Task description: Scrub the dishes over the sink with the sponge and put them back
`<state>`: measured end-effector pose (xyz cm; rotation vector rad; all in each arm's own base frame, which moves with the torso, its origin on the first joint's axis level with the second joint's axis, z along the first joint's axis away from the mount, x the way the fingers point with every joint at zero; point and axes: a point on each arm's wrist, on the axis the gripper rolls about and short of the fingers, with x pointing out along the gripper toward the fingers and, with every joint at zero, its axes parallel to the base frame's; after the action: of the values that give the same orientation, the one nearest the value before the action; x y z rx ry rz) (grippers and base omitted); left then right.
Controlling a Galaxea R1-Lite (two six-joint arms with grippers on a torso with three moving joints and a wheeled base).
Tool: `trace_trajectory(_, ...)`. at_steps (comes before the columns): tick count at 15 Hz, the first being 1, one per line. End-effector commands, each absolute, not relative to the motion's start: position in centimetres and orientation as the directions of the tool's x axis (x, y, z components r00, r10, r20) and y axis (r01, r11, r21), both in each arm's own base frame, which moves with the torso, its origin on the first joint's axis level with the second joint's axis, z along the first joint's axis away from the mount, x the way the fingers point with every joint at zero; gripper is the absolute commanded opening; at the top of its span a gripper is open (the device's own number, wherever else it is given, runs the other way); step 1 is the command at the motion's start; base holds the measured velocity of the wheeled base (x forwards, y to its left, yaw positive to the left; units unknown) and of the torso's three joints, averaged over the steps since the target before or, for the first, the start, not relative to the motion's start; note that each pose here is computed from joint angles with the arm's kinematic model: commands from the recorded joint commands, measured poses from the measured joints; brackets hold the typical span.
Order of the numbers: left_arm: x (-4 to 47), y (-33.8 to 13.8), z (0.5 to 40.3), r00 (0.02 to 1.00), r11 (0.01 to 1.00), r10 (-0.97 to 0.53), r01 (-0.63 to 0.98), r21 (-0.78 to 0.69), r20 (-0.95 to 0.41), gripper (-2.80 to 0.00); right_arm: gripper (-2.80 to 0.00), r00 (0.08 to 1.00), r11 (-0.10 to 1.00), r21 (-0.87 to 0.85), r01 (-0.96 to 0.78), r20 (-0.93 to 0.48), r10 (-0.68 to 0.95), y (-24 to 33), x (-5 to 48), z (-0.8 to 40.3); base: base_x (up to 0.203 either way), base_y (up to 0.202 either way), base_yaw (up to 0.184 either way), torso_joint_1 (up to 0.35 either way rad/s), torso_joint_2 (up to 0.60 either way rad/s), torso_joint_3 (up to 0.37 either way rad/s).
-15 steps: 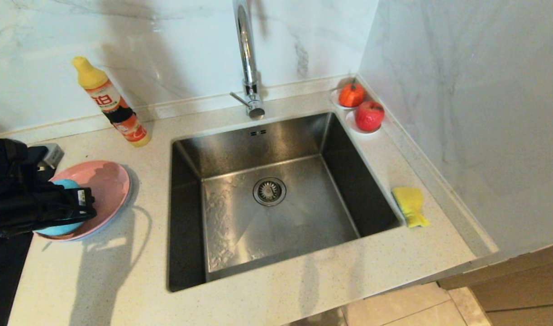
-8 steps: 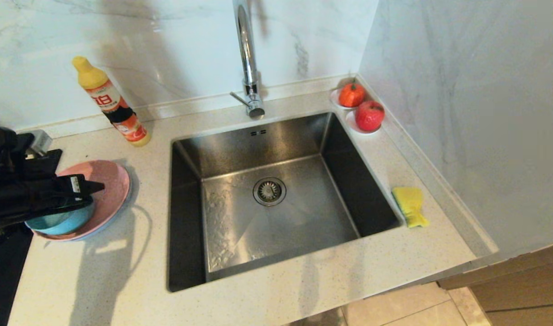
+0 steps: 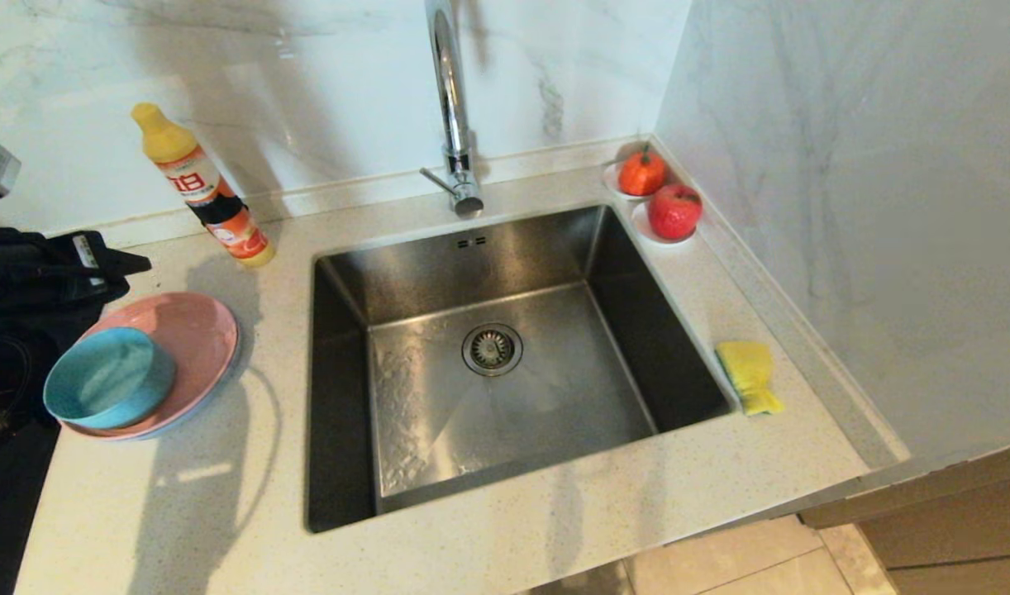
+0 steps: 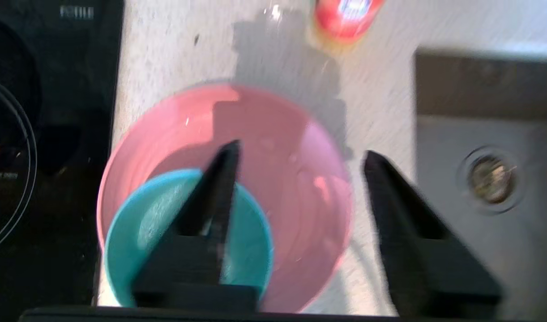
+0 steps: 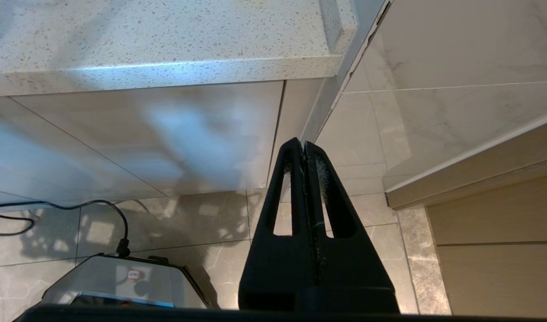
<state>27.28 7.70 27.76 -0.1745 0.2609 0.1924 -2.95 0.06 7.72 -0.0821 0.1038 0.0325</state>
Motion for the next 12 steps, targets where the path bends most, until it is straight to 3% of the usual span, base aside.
trace_trajectory(1, 27.4, 7.6, 30.1, 0.969, 0.966, 0.127, -0.169, -0.196, -0.210, -2.80, -2.80, 0.994, 0.996, -0.081, -0.038, -0.107, 0.029, 0.1, -2.9, 7.7, 0.000, 0.000, 0.000, 0.000, 0.00, 0.000)
trace_trajectory(6, 26.7, 3.7, 34.6, 0.998, 0.965, -0.016, -0.001, -0.260, -0.062, -2.80, -2.80, 0.994, 0.996, -0.081, -0.038, -0.107, 0.029, 0.1, -2.9, 7.7, 0.000, 0.000, 0.000, 0.000, 0.00, 0.000)
trace_trajectory(12, 22.5, 0.3, 36.9, 0.991, 0.959, -0.133, 0.134, -0.249, 0.022, -2.80, -2.80, 0.994, 0.996, -0.081, -0.038, -0.107, 0.029, 0.1, -2.9, 7.7, 0.000, 0.000, 0.000, 0.000, 0.00, 0.000)
